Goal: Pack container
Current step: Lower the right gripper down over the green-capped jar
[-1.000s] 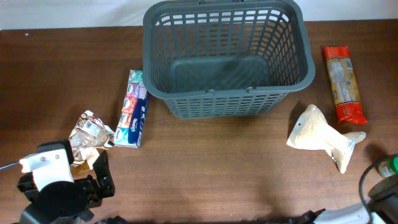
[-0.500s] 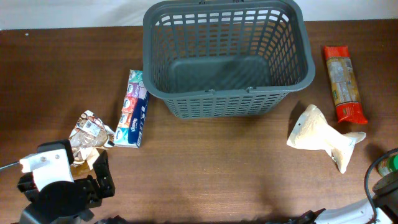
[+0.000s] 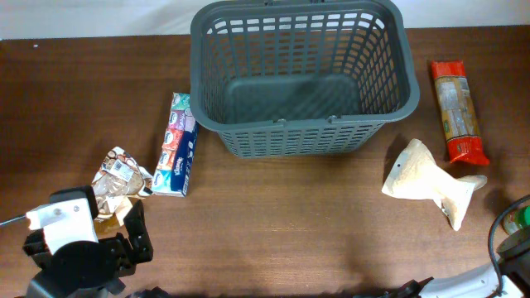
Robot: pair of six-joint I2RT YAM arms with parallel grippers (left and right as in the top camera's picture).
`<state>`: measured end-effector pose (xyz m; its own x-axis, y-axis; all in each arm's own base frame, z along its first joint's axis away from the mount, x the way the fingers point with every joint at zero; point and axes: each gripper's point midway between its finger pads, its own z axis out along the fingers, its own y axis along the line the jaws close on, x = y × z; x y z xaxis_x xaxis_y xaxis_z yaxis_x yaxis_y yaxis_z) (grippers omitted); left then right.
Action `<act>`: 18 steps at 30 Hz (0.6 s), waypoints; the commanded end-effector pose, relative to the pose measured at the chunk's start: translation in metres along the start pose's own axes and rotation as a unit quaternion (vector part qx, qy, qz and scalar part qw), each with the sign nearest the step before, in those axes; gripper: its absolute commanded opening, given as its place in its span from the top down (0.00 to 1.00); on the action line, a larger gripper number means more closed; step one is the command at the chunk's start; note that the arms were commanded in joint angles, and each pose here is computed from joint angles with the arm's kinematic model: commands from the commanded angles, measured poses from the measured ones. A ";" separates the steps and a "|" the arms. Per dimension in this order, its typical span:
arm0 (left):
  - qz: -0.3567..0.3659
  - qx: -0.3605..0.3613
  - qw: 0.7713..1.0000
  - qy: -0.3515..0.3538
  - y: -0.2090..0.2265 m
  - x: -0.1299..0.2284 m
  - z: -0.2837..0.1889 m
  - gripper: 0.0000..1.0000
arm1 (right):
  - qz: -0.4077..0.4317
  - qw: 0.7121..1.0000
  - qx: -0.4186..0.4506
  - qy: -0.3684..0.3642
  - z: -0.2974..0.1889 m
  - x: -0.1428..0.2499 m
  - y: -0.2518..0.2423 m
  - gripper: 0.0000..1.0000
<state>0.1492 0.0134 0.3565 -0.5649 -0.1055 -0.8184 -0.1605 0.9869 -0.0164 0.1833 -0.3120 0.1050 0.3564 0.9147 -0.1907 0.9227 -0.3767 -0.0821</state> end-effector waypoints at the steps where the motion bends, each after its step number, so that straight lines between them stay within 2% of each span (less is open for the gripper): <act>1: -0.001 0.003 1.000 -0.001 0.000 -0.001 -0.001 0.00 | -0.013 1.000 0.016 -0.005 0.010 -0.001 -0.005 0.01; 8: -0.001 0.003 1.000 -0.001 0.000 -0.001 -0.001 0.00 | -0.013 1.000 0.014 -0.005 0.013 -0.002 -0.004 0.01; 18: -0.001 0.003 1.000 -0.001 0.000 -0.001 -0.001 0.00 | 0.003 0.999 0.016 0.045 0.033 -0.003 -0.009 0.01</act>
<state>0.1492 0.0134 0.3565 -0.5649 -0.1055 -0.8184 -0.1605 0.9869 -0.0164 0.1716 -0.3185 0.0847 0.3857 0.9124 -0.1370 0.9121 -0.3994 -0.0920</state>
